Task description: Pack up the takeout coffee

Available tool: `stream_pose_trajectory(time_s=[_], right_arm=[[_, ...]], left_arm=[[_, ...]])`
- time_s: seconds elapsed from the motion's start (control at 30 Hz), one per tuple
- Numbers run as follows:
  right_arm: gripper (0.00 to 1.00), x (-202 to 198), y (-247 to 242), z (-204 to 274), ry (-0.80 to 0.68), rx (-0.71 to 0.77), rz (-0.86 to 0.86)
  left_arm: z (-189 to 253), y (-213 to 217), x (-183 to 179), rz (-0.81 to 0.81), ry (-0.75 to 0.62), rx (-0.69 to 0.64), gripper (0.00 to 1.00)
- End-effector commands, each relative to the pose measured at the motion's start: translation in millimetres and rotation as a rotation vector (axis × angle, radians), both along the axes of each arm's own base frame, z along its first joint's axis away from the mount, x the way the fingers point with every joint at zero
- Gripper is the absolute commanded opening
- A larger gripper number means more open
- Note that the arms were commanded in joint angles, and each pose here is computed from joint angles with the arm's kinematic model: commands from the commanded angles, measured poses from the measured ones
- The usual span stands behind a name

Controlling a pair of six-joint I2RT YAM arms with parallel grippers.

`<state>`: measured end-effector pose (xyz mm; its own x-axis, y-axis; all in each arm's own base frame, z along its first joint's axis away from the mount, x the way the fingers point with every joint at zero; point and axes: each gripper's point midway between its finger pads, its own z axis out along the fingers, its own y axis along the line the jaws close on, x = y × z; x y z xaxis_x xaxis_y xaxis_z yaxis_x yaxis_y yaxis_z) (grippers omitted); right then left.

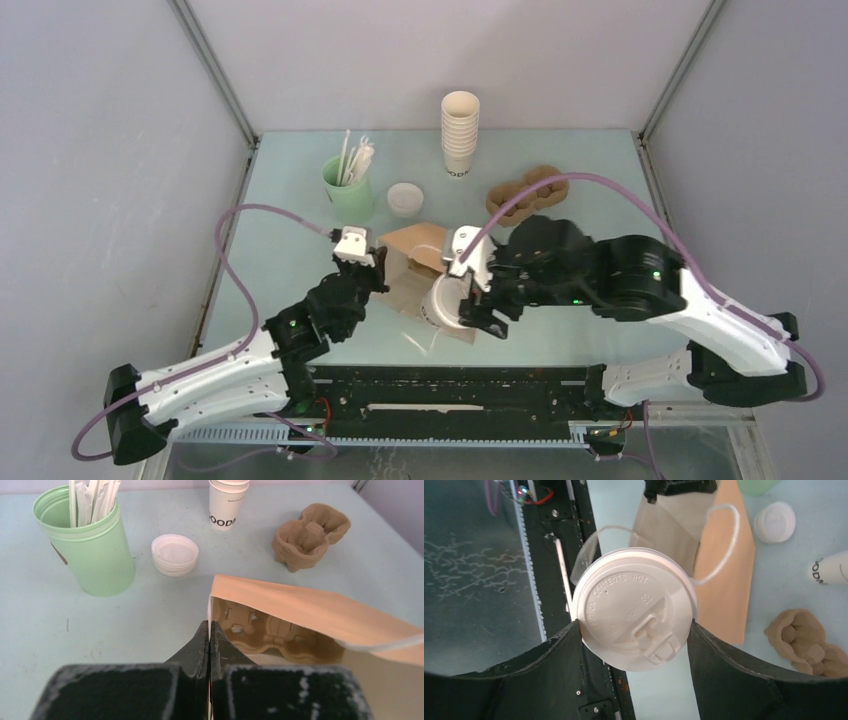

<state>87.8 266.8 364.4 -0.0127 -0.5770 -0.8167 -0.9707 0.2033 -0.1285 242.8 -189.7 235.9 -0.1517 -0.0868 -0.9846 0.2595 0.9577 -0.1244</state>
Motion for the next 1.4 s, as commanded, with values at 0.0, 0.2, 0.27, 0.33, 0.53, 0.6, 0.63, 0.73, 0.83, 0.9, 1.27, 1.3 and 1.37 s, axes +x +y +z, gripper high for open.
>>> stream_pose_trajectory(time_s=[0.0,0.2,0.27,0.33,0.53,0.6,0.63,0.73,0.83,0.9,1.27,1.3,1.37], right_arm=[[0.00,8.0,6.1,8.7,-0.065,-0.004,-0.103],[0.00,14.6,14.8,-19.3,-0.199,-0.206,-0.160],[0.00,25.0,15.2,-28.8,-0.255,-0.269,-0.214],[0.00,29.0,17.0,-35.0,-0.304,-0.318,-0.236],[0.00,25.7,22.9,-50.8,-0.360,-0.406,-0.198],[0.00,25.8,25.5,-57.0,-0.364,-0.434,-0.167],[0.00,27.1,26.7,-59.7,-0.368,-0.448,-0.162],[0.00,32.5,29.3,-71.0,-0.378,-0.497,-0.153],[0.00,37.9,30.4,-79.7,-0.402,-0.532,-0.155],[0.00,37.8,27.7,-77.4,-0.398,-0.523,-0.162],[0.00,40.6,17.5,-101.3,-0.410,-0.477,0.012],[0.00,46.7,18.8,-99.8,-0.414,-0.478,0.000],[0.00,54.2,23.2,-97.4,-0.419,-0.469,-0.006]], left_arm=[[10.6,11.6,-7.0,0.023,-0.066,-0.170,0.00],[4.6,12.5,-14.2,-0.009,-0.062,-0.213,0.00],[4.4,10.8,-14.9,-0.013,-0.050,-0.217,0.00],[2.3,9.3,-15.0,-0.004,-0.030,-0.235,0.00],[-1.4,-1.9,-20.0,-0.029,0.010,-0.241,0.00],[-2.8,-3.9,-22.2,-0.036,0.011,-0.246,0.00],[-3.1,-4.7,-23.1,-0.040,0.011,-0.248,0.00],[-2.3,-7.9,-25.1,-0.056,0.012,-0.259,0.00],[-1.7,-12.0,-27.2,-0.076,0.024,-0.264,0.00],[-2.4,-11.3,-28.1,-0.071,0.038,-0.272,0.00],[-9.3,-10.0,-31.3,-0.061,0.084,-0.291,0.00],[-9.4,-10.9,-31.8,-0.064,0.088,-0.295,0.00],[-6.8,-13.1,-32.8,-0.074,0.093,-0.308,0.00]])
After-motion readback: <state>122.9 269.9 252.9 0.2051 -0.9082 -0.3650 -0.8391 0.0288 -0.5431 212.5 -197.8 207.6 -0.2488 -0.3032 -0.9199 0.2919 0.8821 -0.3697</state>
